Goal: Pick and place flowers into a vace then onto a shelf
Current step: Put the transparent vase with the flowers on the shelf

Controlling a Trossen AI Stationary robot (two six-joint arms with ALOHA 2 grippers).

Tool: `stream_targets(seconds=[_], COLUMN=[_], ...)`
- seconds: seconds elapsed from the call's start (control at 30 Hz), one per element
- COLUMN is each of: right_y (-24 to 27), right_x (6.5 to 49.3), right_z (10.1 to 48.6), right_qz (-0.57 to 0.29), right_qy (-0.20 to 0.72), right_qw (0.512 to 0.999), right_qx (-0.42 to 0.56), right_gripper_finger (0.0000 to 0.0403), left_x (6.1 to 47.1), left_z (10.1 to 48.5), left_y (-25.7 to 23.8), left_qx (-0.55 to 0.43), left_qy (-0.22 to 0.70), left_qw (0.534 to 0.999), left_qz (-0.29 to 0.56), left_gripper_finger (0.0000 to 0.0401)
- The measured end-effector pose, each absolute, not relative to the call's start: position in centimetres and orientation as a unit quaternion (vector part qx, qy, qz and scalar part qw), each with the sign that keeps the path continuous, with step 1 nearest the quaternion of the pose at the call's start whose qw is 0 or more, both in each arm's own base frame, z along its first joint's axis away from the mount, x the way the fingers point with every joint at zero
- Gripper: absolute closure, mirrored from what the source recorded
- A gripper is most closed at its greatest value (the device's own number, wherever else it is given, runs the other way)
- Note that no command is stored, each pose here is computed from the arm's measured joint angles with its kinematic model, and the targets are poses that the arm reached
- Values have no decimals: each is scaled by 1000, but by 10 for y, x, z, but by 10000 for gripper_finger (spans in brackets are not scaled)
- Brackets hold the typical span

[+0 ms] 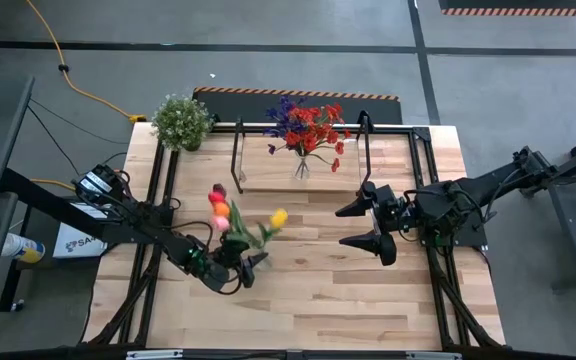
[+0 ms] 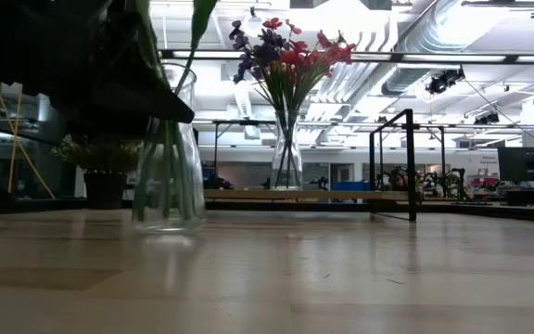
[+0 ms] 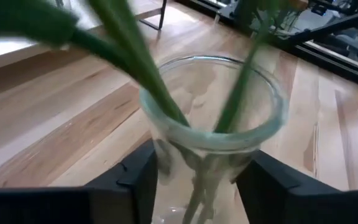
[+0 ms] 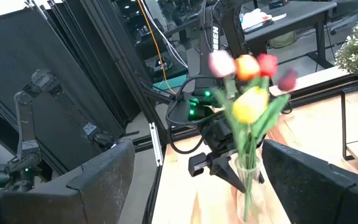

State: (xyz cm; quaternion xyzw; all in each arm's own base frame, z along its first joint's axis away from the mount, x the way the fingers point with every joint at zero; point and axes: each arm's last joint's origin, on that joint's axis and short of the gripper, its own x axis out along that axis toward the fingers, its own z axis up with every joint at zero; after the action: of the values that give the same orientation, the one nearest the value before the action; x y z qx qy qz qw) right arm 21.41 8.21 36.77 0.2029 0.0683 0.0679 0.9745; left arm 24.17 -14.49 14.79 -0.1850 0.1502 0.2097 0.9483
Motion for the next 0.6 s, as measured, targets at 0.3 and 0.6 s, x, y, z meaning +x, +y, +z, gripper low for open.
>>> stream_targets(seconds=[0.3, 0.6], right_y=[82, 82], right_x=[214, 214], right_z=[367, 368], right_qz=[67, 69], right_qy=[72, 64], right_qw=[974, 975], right_qx=[202, 199], right_gripper_finger=[64, 64], left_x=[242, 245], left_z=[149, 163], left_y=[-144, -143], left_qx=[-194, -187], left_qy=[133, 37], left_qw=[945, 938], left_qz=[226, 289], left_gripper_finger=[194, 194])
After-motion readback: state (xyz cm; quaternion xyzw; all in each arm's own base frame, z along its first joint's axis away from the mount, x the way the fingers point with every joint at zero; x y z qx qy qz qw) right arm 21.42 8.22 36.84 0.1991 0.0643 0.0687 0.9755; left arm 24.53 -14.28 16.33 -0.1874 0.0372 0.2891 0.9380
